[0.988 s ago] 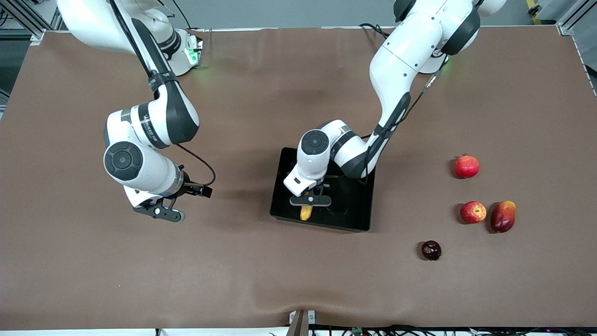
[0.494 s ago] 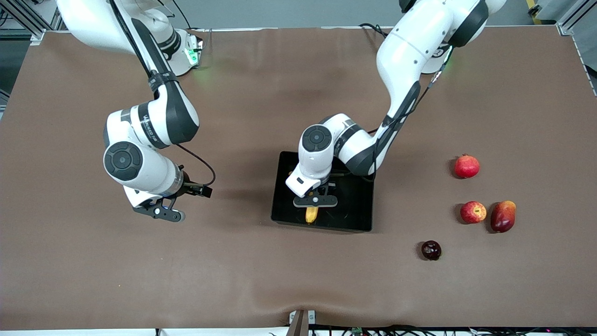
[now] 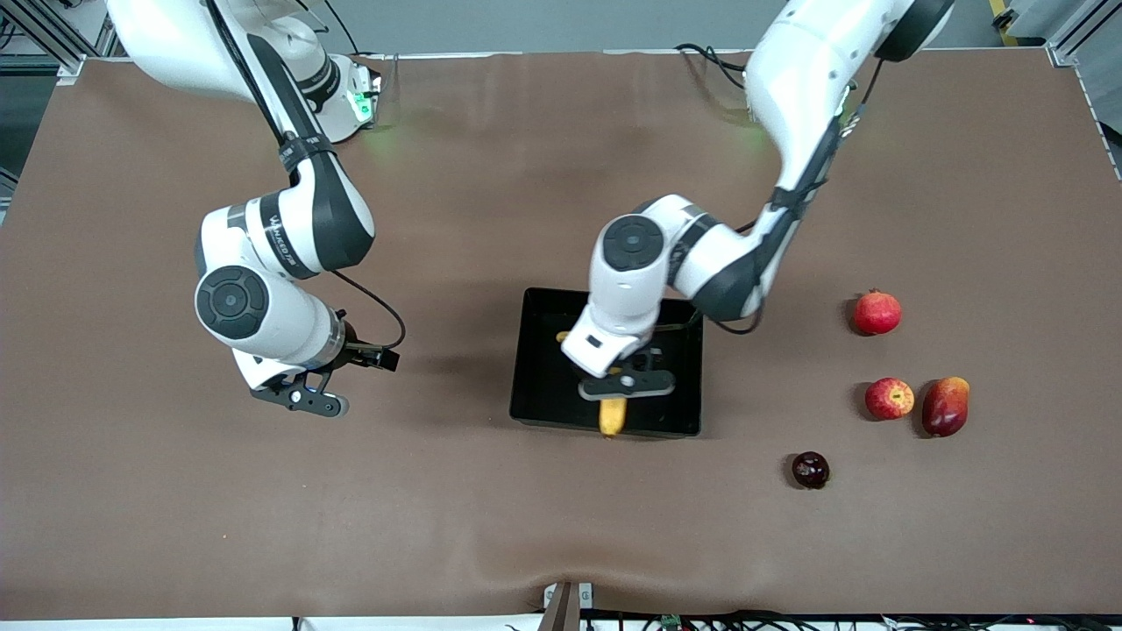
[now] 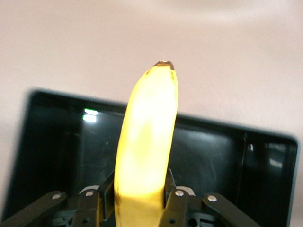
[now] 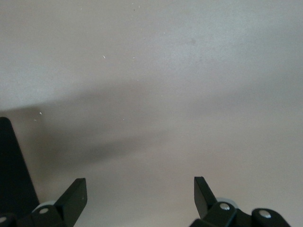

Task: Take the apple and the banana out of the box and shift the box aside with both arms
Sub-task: 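Lift the banana while the right gripper grasps the tray rim, then place the banana beside the apples while the right gripper drags the tray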

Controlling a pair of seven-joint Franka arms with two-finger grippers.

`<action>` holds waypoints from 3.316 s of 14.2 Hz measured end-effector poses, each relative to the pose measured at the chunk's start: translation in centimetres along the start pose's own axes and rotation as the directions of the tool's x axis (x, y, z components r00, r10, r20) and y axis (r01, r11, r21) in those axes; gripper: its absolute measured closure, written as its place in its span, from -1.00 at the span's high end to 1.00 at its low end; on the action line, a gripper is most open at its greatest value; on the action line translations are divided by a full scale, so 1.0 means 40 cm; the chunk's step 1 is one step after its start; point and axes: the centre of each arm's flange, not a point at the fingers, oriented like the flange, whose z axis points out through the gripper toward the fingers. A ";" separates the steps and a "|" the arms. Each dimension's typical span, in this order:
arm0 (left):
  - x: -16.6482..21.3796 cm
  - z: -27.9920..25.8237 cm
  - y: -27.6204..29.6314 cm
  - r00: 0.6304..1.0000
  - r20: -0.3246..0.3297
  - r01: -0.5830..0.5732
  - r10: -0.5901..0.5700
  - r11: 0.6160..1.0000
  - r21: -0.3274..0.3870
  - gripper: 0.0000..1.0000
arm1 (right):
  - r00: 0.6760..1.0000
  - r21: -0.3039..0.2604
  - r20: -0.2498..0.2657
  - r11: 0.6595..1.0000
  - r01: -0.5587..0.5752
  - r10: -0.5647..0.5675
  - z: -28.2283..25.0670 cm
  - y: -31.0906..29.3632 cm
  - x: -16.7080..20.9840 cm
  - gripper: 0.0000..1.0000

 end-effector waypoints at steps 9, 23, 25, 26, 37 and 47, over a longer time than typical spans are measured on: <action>0.181 -0.152 -0.501 0.979 0.193 -0.075 0.062 0.995 0.058 -0.21 | 0.997 0.146 0.049 0.988 0.059 -0.067 0.035 -0.225 -0.125 1.00; -0.016 0.279 -0.897 0.960 0.268 -0.097 0.086 0.995 0.030 -0.21 | 0.995 0.137 -0.056 0.986 0.095 -0.088 0.337 -0.508 -0.190 1.00; -0.038 0.327 -0.917 0.957 0.271 -0.119 0.105 0.992 0.033 -0.21 | 0.994 0.131 -0.054 0.986 0.101 -0.095 0.351 -0.516 -0.195 0.63; -0.041 0.340 -0.936 0.955 0.273 -0.133 0.116 0.990 0.046 -0.21 | 0.994 0.126 -0.053 0.986 0.105 -0.099 0.360 -0.518 -0.198 0.37; -0.003 0.285 -0.949 0.962 0.226 -0.167 0.151 0.985 0.051 0.72 | 0.993 0.128 -0.081 0.987 0.101 -0.092 0.314 -0.508 -0.170 -0.95; 0.243 -0.403 -0.924 0.969 0.237 -0.115 0.071 0.978 0.177 1.00 | 0.992 0.145 -0.072 0.983 0.109 -0.100 -0.090 -0.149 0.004 -0.95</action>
